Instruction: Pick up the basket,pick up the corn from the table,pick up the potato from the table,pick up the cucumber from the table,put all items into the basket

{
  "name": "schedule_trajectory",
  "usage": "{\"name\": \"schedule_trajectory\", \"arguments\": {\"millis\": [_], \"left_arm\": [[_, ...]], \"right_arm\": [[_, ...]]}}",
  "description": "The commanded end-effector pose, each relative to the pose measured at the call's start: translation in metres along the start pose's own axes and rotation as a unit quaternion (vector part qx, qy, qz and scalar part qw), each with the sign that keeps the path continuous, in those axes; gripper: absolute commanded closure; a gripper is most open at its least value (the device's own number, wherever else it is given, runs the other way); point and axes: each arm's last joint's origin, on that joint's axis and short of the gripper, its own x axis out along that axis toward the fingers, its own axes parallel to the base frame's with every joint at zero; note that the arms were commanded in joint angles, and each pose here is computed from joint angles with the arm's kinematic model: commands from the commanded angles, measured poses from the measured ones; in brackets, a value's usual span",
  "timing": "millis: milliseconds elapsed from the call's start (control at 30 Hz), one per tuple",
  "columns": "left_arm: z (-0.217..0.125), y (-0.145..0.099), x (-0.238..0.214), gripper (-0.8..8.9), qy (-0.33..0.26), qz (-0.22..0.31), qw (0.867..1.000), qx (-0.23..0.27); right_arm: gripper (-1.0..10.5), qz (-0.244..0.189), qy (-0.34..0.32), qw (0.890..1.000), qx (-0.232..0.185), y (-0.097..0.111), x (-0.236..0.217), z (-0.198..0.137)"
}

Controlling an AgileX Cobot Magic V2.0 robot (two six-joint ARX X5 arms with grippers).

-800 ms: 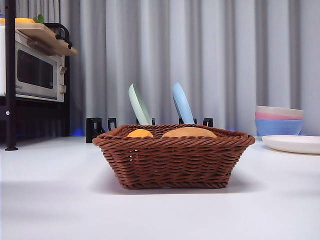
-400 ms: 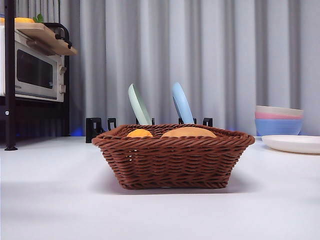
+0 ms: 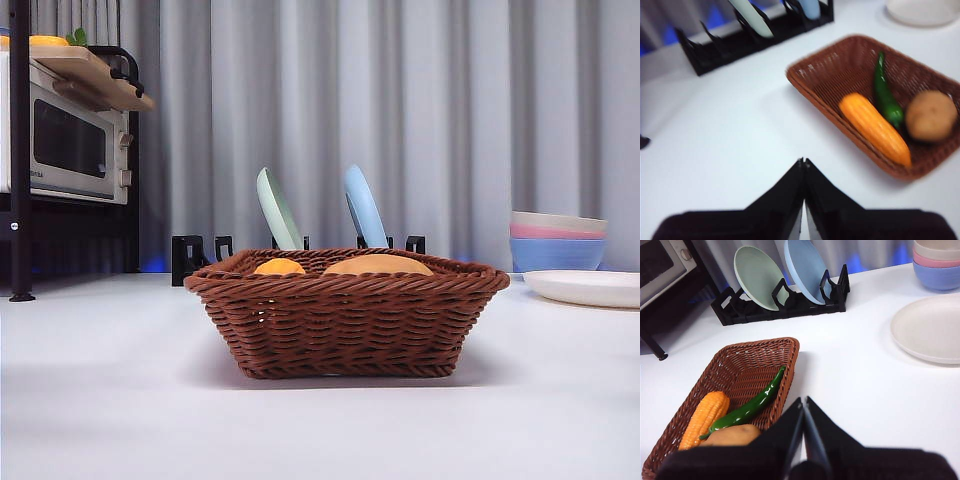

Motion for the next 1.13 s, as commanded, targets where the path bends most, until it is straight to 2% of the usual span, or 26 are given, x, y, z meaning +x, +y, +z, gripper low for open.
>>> {"name": "schedule_trajectory", "arguments": {"millis": [33, 167, 267, 533, 733, 1133], "left_arm": [[-0.001, 0.007, -0.001, 8.17, -0.064, 0.014, 0.998, -0.015], [-0.019, 0.017, 0.003, 8.17, -0.142, 0.038, 0.989, -0.028], [-0.045, 0.025, 0.01, 8.17, -0.163, 0.074, 0.983, -0.04], [-0.11, 0.036, 0.032, 8.17, -0.128, 0.118, 0.983, -0.066], [-0.139, 0.038, 0.043, 8.17, -0.1, 0.133, 0.981, -0.103], [-0.142, 0.04, 0.044, 8.17, -0.095, 0.14, 0.98, -0.109]], "right_arm": [[9.5, 0.0, 0.006, 1.0, 0.004, 0.0, 0.001, -0.002], [9.5, -0.003, 0.011, 1.0, 0.004, -0.001, 0.001, -0.003], [9.5, -0.002, 0.011, 1.0, 0.004, -0.001, 0.001, -0.003], [9.5, -0.002, 0.012, 1.0, 0.004, -0.001, 0.001, -0.004], [9.5, -0.002, 0.011, 1.0, 0.004, -0.001, 0.001, -0.003], [9.5, -0.002, 0.012, 1.0, 0.004, -0.001, 0.001, -0.004]]}}
